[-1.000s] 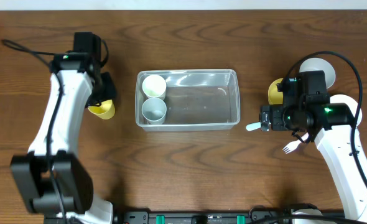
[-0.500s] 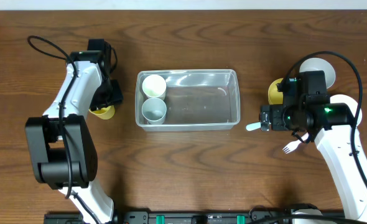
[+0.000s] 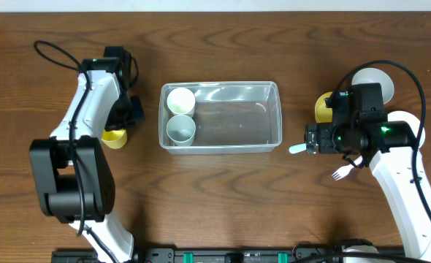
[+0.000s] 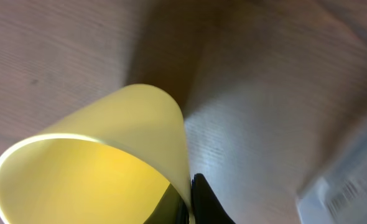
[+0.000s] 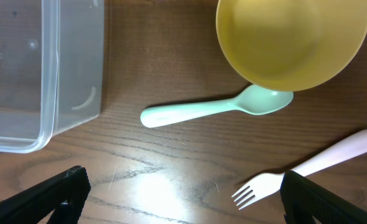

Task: Pack container
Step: 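Move the left gripper back and grasp the yellow cup, then place the yellow cup in the container beside the white cup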

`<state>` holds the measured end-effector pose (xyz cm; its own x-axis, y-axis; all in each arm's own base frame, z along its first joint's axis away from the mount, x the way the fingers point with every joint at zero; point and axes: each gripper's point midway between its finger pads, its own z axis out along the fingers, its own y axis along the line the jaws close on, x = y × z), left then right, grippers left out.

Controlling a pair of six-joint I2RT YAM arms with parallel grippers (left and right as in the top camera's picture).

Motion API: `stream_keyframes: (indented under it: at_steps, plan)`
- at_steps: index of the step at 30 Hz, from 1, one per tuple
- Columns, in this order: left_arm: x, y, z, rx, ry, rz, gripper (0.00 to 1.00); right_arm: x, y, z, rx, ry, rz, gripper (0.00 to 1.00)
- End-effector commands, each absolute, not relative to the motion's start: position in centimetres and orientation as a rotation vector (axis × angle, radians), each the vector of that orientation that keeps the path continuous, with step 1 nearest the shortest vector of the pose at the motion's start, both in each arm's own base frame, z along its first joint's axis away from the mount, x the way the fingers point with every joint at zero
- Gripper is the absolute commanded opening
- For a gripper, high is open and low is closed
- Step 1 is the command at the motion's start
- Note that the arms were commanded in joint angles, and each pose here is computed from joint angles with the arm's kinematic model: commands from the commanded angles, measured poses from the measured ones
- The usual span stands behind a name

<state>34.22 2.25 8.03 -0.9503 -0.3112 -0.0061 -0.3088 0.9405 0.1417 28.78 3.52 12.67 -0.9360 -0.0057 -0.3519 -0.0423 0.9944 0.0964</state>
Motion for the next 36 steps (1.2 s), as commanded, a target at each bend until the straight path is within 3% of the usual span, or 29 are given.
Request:
stream_keyframes:
  at_steps: [1, 6, 11, 15, 21, 36]
  plan:
    - [36.5, -0.2, 17.1, 0.39, -3.335, -0.173, 0.06, 29.1, 3.2, 13.1, -0.008, 2.766, 0.145, 0.99]
    - [36.6, -6.1, 25.1, 0.094, -3.538, -0.081, 0.06, 29.3, 3.3, 13.2, -0.009, 2.759, 0.146, 0.99]
    - [36.8, -12.2, 26.7, -0.186, -3.598, 0.065, 0.06, 29.3, 3.3, 13.2, -0.008, 2.759, 0.146, 0.99]
    - [37.1, -17.2, 25.3, -0.391, -3.551, 0.258, 0.06, 29.3, 3.3, 13.2, -0.008, 2.759, 0.146, 0.99]
    - [38.1, -21.1, 21.7, -0.599, -3.473, 0.27, 0.06, 29.3, 3.3, 13.2, -0.008, 2.759, 0.146, 0.99]
    - [39.6, -21.7, 10.8, -0.582, -3.251, 0.106, 0.06, 29.3, 3.3, 13.2, -0.009, 2.759, 0.146, 0.99]
